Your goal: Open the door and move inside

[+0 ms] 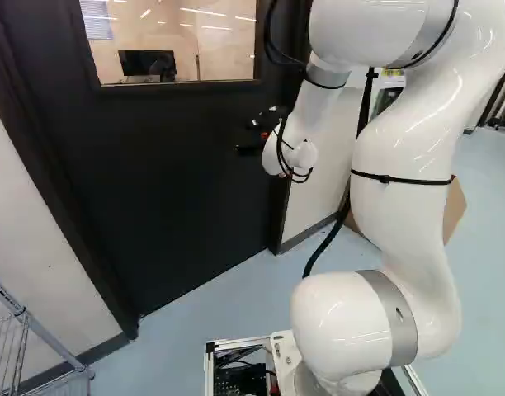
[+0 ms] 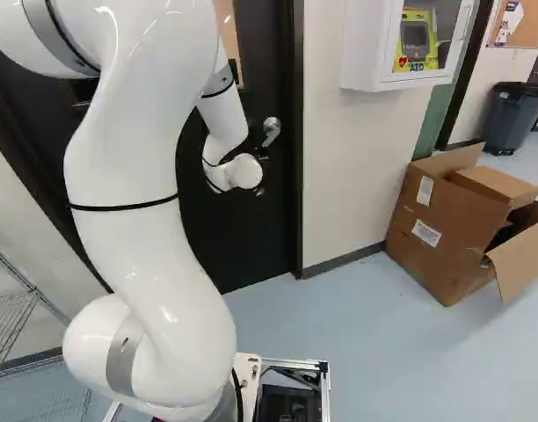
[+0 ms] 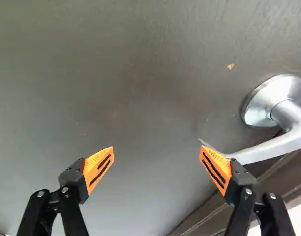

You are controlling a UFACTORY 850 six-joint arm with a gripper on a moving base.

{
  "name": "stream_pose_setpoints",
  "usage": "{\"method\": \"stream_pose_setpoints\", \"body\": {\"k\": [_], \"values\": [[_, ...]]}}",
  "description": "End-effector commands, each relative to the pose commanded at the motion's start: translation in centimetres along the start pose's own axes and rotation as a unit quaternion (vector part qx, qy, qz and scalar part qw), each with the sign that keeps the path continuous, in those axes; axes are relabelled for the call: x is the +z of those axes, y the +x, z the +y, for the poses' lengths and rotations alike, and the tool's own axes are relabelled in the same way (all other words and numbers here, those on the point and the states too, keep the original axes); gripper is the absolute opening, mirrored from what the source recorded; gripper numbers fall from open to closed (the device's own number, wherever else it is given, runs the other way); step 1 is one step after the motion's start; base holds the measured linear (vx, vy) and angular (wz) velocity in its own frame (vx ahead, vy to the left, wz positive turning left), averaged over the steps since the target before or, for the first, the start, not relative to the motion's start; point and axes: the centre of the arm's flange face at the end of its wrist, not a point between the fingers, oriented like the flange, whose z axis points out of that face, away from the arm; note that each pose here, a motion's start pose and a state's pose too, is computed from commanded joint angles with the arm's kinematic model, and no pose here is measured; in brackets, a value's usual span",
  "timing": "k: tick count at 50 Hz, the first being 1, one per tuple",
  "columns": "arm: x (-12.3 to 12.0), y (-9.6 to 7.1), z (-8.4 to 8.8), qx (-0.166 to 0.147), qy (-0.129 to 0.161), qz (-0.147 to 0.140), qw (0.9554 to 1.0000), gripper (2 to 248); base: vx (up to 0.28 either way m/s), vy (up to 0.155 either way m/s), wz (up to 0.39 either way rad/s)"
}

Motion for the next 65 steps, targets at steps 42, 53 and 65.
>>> {"method": "stream_pose_setpoints", "body": {"k": [42, 53, 65], "values": [[0.9, -3.4, -0.6, 0.013, 0.009, -0.03, 0.9994, 247, 0.0, 0.0, 0.0], [-0.2, -2.4, -0.7, 0.01, 0.006, -0.023, 0.9997, 247, 0.0, 0.0, 0.0], [-2.8, -1.3, -1.3, 0.008, 0.003, -0.017, 0.9998, 247, 0.0, 0.0, 0.0]]}}
